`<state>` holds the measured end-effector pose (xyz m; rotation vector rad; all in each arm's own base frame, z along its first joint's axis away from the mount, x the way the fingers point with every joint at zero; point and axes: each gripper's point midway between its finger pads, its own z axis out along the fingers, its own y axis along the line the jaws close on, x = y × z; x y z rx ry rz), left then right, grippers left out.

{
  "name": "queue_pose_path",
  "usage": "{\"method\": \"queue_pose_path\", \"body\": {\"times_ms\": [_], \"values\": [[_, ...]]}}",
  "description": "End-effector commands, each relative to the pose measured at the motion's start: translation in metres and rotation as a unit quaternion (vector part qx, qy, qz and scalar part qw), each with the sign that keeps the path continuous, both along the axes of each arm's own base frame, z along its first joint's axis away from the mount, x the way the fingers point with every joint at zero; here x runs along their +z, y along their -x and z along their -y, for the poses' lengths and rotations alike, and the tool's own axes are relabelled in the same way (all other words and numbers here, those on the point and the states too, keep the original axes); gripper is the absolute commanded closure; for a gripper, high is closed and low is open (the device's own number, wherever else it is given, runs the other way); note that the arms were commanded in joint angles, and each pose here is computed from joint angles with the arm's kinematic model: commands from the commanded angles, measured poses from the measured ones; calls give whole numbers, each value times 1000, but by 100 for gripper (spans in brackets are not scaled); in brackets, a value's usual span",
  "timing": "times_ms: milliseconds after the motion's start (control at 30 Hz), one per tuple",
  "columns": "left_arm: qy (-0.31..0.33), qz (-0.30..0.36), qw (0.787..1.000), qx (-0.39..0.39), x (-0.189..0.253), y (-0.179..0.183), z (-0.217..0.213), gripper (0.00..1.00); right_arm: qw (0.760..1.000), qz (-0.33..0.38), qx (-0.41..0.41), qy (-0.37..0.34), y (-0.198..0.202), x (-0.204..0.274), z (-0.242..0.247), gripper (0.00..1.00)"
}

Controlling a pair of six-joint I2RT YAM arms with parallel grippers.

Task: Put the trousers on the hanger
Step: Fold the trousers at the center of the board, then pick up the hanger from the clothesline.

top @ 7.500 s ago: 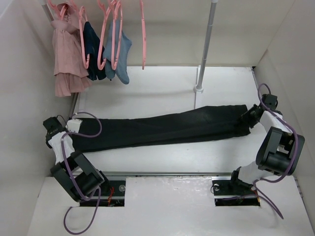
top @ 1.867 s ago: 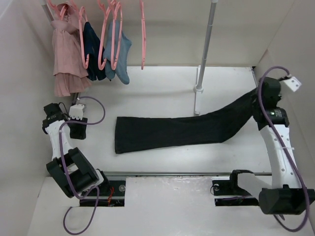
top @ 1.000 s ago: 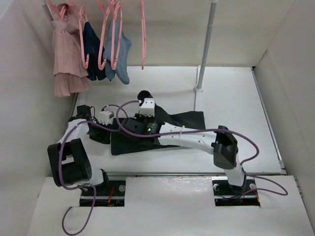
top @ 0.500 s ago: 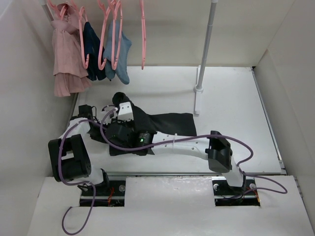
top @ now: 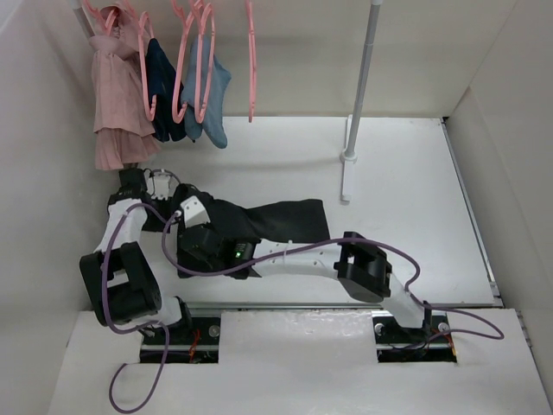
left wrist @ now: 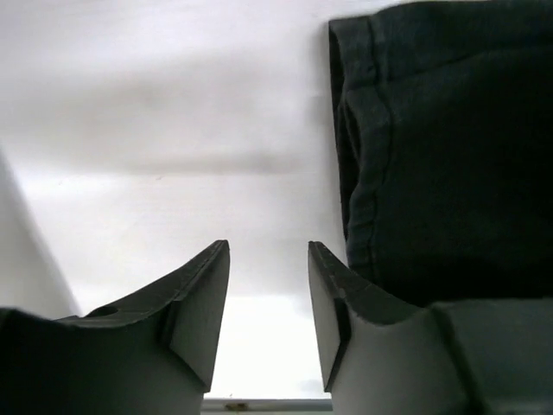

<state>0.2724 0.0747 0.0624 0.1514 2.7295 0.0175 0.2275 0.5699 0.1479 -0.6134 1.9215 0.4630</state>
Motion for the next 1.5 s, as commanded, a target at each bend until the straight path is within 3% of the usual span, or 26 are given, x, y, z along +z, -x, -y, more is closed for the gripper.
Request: {"method": "queue_pose_path", "body": {"times_ms": [0, 33, 67, 100, 167, 267, 400, 533, 667, 767, 867, 1067, 1200, 1433, 1467], "values": [[-34, 39, 998, 45, 30, -9, -14, 61, 993, 8, 118, -18, 34, 3, -35, 99], [-34, 39, 998, 45, 30, -9, -14, 61, 989, 1, 148, -11, 43, -4, -38, 88], [-34, 39, 998, 45, 32, -7, -14, 59, 986, -6, 167, 8, 49, -19, -36, 44], [-39, 37, 997, 48, 32, -6, -16, 59, 981, -3, 192, 21, 54, -22, -37, 23], [-52, 39, 996, 54, 34, -5, -20, 58, 963, -27, 263, 42, 78, -41, -36, 0], [-75, 51, 994, 64, 45, -5, -28, 57, 942, -28, 321, 89, 110, -53, -26, 0], [-80, 70, 992, 70, 66, -4, -31, 55, 943, 14, 312, 114, 122, -27, -1, 0], [-78, 67, 993, 62, 76, 1, -30, 53, 942, 18, 327, 76, 133, 22, 25, 0], [-51, 71, 996, 30, 82, 1, -17, 53, 954, -30, 295, 42, 127, 33, 58, 0], [17, 60, 998, -32, 79, 8, 13, 53, 975, -98, 199, 22, 86, 10, 102, 1], [35, 48, 997, -50, 71, 13, 27, 53, 983, -156, 94, 14, 35, -21, 152, 1], [-37, 7, 998, -40, 21, 13, 27, 52, 975, -188, -100, -58, -56, -19, 240, 0], [-101, -26, 994, -8, -9, 20, 6, 54, 953, -212, -209, -53, -100, -36, 293, 0], [-150, -49, 987, -19, -34, 36, -8, 56, 932, -276, -234, -2, -119, -102, 311, 0], [-151, -42, 987, -23, -31, 34, -5, 56, 928, -287, -239, 7, -117, -115, 312, 4]]}}
